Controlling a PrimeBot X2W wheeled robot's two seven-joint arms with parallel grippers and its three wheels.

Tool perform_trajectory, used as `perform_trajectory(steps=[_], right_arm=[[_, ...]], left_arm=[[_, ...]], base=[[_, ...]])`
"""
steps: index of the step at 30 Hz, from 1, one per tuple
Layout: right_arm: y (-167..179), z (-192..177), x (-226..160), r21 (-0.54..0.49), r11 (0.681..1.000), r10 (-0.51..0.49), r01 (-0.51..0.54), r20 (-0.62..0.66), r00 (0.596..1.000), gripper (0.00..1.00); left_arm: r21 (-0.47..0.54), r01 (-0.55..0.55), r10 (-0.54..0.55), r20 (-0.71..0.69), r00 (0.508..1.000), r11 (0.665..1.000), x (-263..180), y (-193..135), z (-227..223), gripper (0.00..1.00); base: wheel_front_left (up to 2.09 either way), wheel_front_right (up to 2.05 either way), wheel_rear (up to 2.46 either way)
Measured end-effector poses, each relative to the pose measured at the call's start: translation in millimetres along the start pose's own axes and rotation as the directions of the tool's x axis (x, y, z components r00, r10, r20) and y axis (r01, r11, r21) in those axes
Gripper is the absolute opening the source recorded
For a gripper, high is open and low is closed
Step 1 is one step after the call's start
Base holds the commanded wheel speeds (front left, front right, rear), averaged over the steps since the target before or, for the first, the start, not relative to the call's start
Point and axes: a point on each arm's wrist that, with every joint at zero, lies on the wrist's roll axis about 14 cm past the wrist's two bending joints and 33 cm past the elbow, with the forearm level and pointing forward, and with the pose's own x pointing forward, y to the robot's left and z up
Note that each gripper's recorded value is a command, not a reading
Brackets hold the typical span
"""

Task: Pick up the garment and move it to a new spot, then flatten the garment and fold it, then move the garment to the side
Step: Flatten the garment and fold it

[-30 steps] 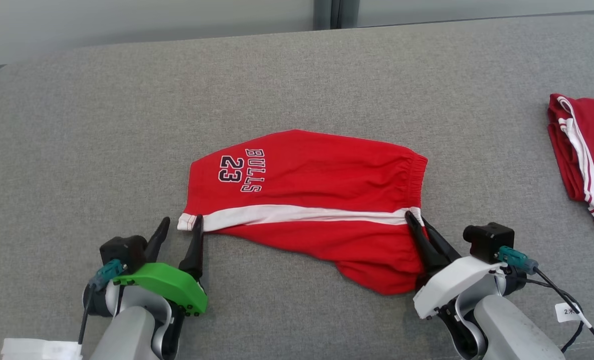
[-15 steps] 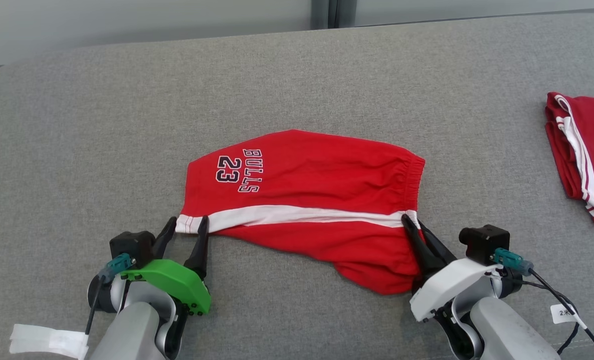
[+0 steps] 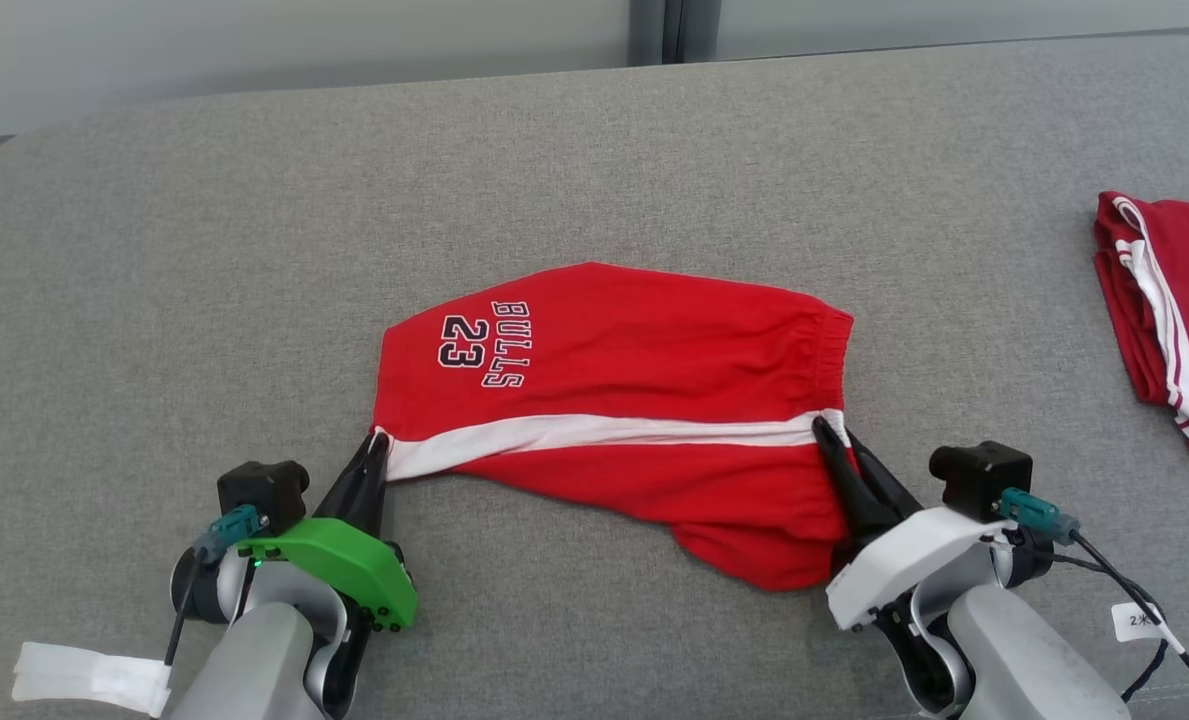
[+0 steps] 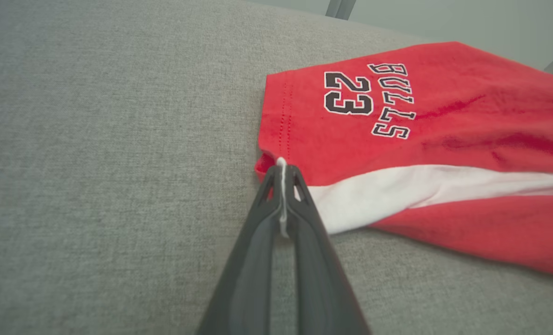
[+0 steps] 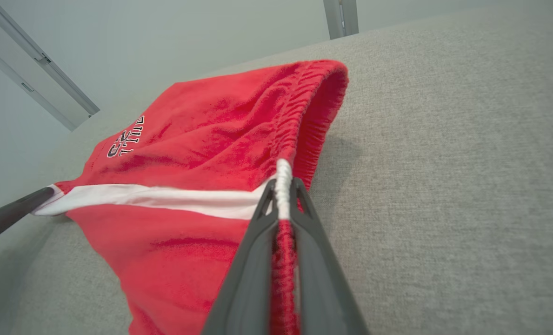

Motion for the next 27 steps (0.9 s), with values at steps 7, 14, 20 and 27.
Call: perform_trajectory(steps=[7, 14, 20, 27], right_arm=[[-1, 42, 9, -0.031, 0.999, 0.016, -0.013, 0.107, 0.994, 0.00], [14, 119, 33, -0.140, 0.987, 0.110, -0.076, 0.256, 0.961, 0.00], [34, 191, 66, -0.258, 0.959, 0.208, -0.121, 0.347, 0.914, 0.00], [39, 267, 113, -0.394, 0.916, 0.251, -0.076, 0.415, 0.875, 0.00]], left_arm=[[0.032, 0.017, -0.020, 0.072, 0.997, 0.999, 3, -1, 30, 0.00], [0.121, 0.056, -0.085, 0.254, 0.963, 0.991, 12, -4, 118, 0.00], [0.231, 0.045, -0.134, 0.387, 0.912, 0.972, 26, -5, 223, 0.00], [0.345, 0.001, -0.183, 0.495, 0.850, 0.939, 51, -12, 311, 0.00]], base=[[0.00, 0.00, 0.00], [0.00, 0.00, 0.00], [0.00, 0.00, 0.00], [0.00, 0.00, 0.00]])
